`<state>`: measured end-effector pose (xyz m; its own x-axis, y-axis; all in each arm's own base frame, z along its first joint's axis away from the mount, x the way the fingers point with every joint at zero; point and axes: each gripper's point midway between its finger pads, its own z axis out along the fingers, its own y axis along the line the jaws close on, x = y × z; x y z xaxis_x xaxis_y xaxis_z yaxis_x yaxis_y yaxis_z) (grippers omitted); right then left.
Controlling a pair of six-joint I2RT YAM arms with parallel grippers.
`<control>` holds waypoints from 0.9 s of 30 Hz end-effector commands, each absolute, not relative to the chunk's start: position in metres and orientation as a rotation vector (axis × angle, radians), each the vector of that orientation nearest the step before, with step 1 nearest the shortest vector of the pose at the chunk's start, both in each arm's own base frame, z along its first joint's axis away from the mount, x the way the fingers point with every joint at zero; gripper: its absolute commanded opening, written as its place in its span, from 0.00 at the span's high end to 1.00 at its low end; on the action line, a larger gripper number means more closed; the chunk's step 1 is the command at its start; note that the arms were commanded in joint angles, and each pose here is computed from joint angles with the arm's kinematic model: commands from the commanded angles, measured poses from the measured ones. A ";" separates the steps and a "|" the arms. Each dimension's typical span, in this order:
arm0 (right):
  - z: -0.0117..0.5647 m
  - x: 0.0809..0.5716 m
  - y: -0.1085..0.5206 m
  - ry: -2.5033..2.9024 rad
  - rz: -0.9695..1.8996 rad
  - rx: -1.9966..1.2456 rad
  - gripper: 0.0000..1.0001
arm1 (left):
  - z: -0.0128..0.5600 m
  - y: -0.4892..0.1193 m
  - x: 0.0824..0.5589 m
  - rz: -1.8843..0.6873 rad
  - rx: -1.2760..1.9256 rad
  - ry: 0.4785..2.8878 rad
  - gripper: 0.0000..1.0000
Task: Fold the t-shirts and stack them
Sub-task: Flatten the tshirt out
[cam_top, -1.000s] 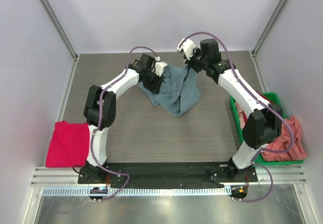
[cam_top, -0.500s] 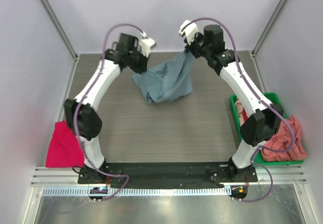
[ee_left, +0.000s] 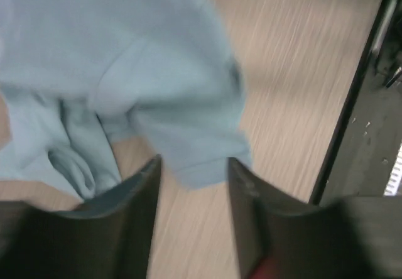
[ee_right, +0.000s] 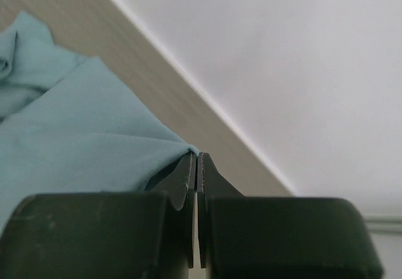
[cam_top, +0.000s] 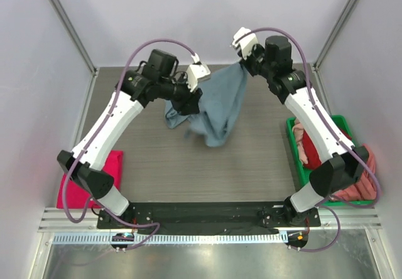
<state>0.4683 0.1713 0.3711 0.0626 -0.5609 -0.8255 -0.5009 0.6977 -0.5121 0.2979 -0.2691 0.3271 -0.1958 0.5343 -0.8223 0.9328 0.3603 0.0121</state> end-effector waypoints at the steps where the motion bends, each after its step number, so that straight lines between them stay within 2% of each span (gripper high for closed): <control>1: 0.379 0.444 0.143 1.568 -0.125 -0.853 0.99 | 0.296 -0.259 0.303 -0.605 1.282 1.952 0.49; 2: 0.372 0.441 0.139 1.583 -0.129 -0.852 0.99 | 0.290 -0.257 0.316 -0.539 1.254 1.946 0.38; 5: 0.350 0.435 0.136 1.628 -0.124 -0.865 0.99 | 0.273 -0.236 0.367 -0.275 1.145 1.965 0.27; 9: 0.336 0.438 0.139 1.652 -0.107 -0.880 0.99 | 0.219 -0.227 0.424 -0.161 1.119 2.098 0.31; 14: 0.326 0.447 0.143 1.668 -0.100 -0.894 0.99 | 0.164 -0.224 0.466 -0.076 1.082 2.210 0.34; 20: 0.320 0.450 0.146 1.678 -0.089 -0.901 0.99 | 0.115 -0.215 0.495 0.046 1.035 2.278 0.37; 27: 0.308 0.446 0.145 1.702 -0.078 -0.908 0.99 | 0.096 -0.209 0.508 0.095 0.996 2.297 0.39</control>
